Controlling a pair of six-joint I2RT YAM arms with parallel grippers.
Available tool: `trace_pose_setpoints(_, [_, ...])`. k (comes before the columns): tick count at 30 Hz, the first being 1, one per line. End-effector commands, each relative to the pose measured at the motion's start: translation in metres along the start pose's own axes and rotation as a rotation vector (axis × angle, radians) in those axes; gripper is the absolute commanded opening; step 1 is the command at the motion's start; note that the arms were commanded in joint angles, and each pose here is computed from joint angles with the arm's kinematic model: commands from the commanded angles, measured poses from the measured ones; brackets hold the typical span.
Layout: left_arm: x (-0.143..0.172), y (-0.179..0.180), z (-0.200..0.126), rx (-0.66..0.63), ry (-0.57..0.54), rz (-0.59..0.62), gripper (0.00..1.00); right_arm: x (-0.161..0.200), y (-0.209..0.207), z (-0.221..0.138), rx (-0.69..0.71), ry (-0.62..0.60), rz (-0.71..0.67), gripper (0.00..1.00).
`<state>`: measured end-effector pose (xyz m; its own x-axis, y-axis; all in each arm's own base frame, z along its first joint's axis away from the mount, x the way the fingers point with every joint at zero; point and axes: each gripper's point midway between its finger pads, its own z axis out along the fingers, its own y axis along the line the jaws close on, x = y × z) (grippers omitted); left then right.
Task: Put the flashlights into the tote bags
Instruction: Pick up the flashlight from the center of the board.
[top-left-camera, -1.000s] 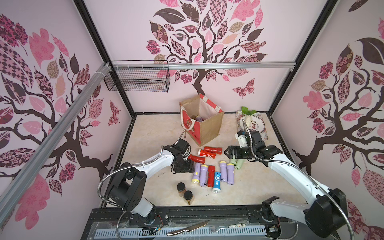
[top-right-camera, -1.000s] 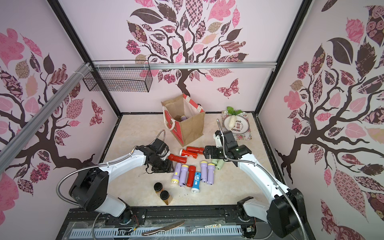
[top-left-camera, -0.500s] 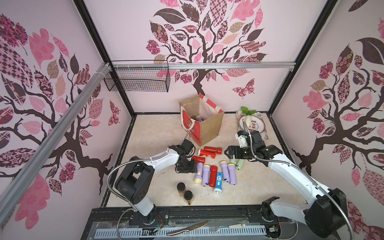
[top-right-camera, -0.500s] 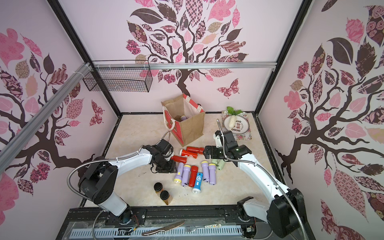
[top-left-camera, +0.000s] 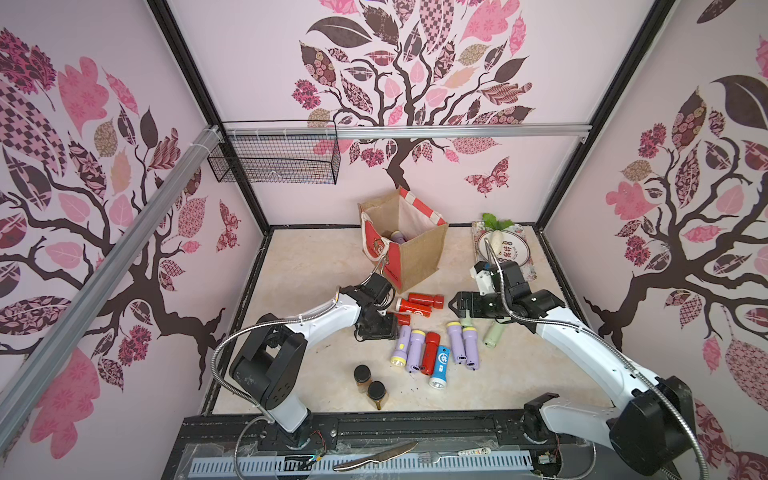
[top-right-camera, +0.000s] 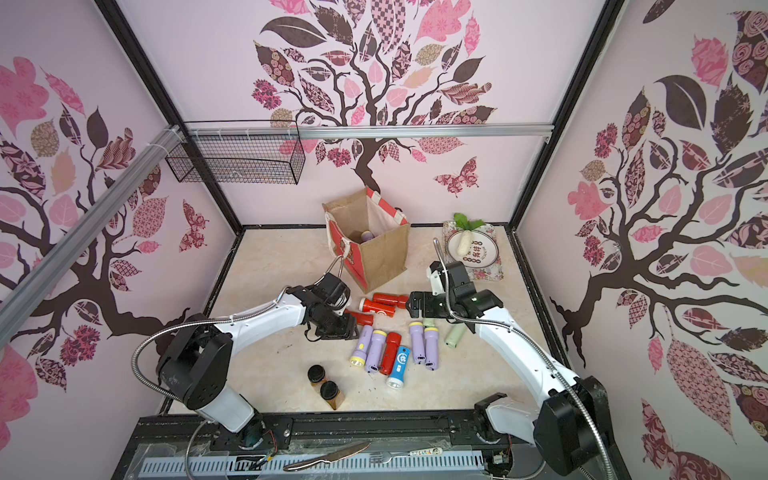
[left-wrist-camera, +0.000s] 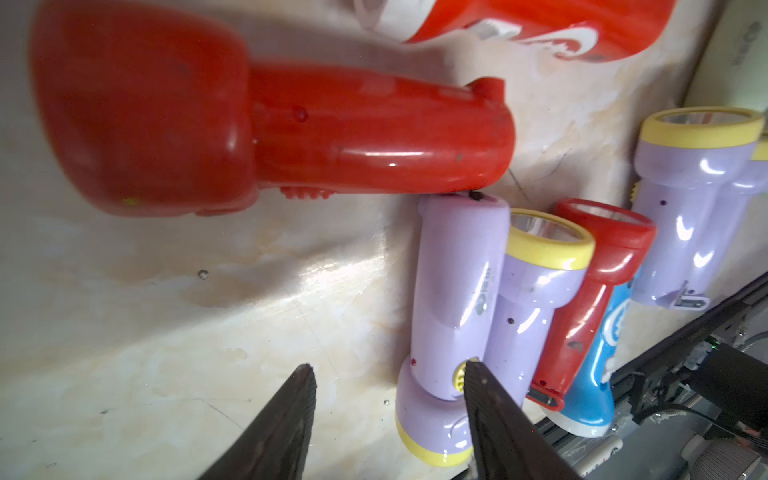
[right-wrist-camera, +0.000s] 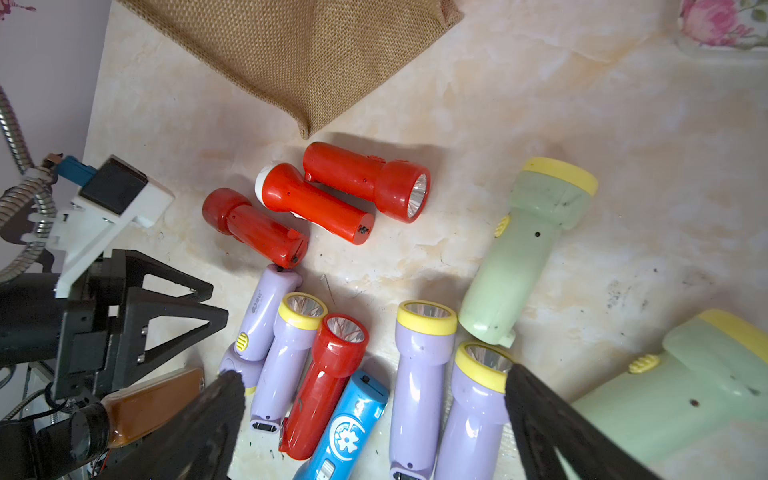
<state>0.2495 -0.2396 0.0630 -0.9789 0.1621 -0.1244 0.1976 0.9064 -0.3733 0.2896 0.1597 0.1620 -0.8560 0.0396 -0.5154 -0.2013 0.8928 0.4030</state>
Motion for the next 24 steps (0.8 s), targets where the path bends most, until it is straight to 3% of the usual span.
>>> trace_pose_setpoints(1, [-0.013,-0.017,-0.009,0.031,-0.043,0.025,0.64,-0.005,0.005,-0.002,-0.013,-0.006,-0.014,1.0])
trace_pose_setpoints(12, [-0.015,-0.022,0.018,-0.034,-0.004,0.052,0.64,-0.003,0.001,-0.005,0.004,-0.016,-0.015,1.0])
trace_pose_setpoints(24, [-0.002,0.0,0.047,-0.179,0.028,0.081,0.5,-0.006,-0.003,-0.009,0.016,-0.032,-0.01,1.0])
